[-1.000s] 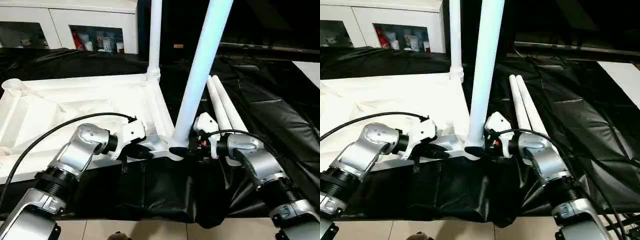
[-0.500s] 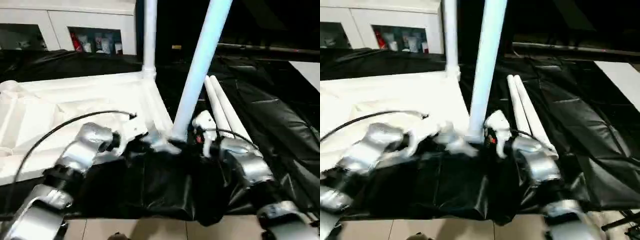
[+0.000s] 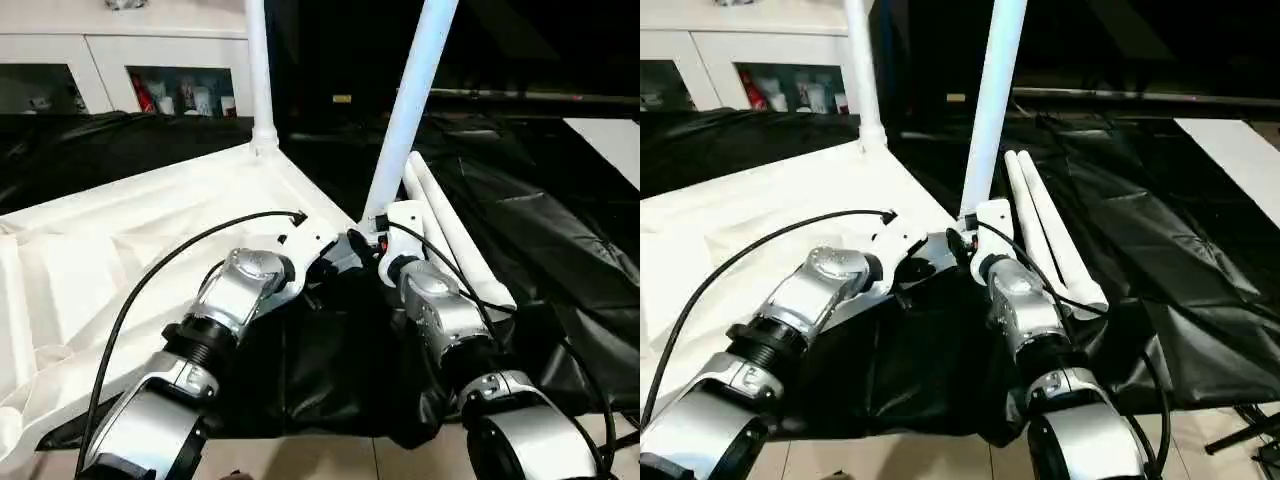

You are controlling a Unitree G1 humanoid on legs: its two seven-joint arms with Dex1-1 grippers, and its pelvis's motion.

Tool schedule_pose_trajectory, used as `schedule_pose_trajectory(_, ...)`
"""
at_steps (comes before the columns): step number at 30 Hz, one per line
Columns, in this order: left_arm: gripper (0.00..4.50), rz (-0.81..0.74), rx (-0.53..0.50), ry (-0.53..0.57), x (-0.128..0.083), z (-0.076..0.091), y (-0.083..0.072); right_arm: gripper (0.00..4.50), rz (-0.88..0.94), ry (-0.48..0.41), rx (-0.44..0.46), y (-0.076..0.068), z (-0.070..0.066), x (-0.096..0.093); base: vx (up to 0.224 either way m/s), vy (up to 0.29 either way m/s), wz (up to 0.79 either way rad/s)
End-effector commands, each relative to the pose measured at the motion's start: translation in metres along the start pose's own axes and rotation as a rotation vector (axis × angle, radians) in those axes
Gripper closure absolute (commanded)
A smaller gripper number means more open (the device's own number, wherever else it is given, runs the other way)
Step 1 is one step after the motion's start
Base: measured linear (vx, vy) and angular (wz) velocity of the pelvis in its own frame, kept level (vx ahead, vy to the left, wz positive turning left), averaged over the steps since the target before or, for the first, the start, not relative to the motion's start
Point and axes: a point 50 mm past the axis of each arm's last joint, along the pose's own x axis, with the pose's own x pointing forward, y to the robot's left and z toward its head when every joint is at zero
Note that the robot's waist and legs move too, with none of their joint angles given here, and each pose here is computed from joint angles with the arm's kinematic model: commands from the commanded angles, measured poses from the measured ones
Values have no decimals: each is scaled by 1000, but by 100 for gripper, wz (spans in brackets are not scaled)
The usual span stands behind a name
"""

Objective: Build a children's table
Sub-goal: Rotate leg to tighten

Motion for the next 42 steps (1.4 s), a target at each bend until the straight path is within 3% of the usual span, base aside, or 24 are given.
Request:
schedule_pose_trajectory(1, 450, 62, -24, -13, -2, -6, 7, 70, 73, 8, 17, 11, -2, 3, 0, 0, 0)
schedule_pose_trajectory(2, 450, 43, -12, -23, -7, -6, 10, 70, 125, -18, -8, 13, 6, 4, 0, 0, 0)
schedule_pose_trajectory(8, 450, 18, 5, -35, -11, -7, 11, 30, 177, -36, -49, 13, 12, 3, 0, 0, 0)
schedule_pose_trajectory(11, 450, -90, 98, -47, -27, -16, 16, 30, 346, -61, -200, -6, 26, -14, 0, 0, 0)
schedule_pose_trajectory(15, 450, -215, 140, -64, -42, -20, 16, 30, 484, -16, -309, -22, 27, -30, 0, 0, 0)
schedule_pose_trajectory(24, 450, -414, 176, -69, -58, -20, 8, 30, 683, 50, -344, -27, 26, -48, 0, 0, 0)
schedule_pose_trajectory(30, 450, -453, 194, -77, -60, -18, 6, 30, 723, 82, -385, -27, 24, -51, 0, 0, 0)
schedule_pose_trajectory(31, 450, -453, 194, -78, -59, -18, 6, 57, 732, 83, -382, -26, 24, -51, 0, 0, 0)
schedule_pose_trajectory(33, 450, -453, 195, -77, -60, -18, 6, 57, 737, 83, -381, -25, 24, -50, 0, 0, 0)
schedule_pose_trajectory(42, 450, -455, 197, -75, -59, -18, 5, 140, 769, 109, -385, -24, 19, -53, 0, 0, 0)
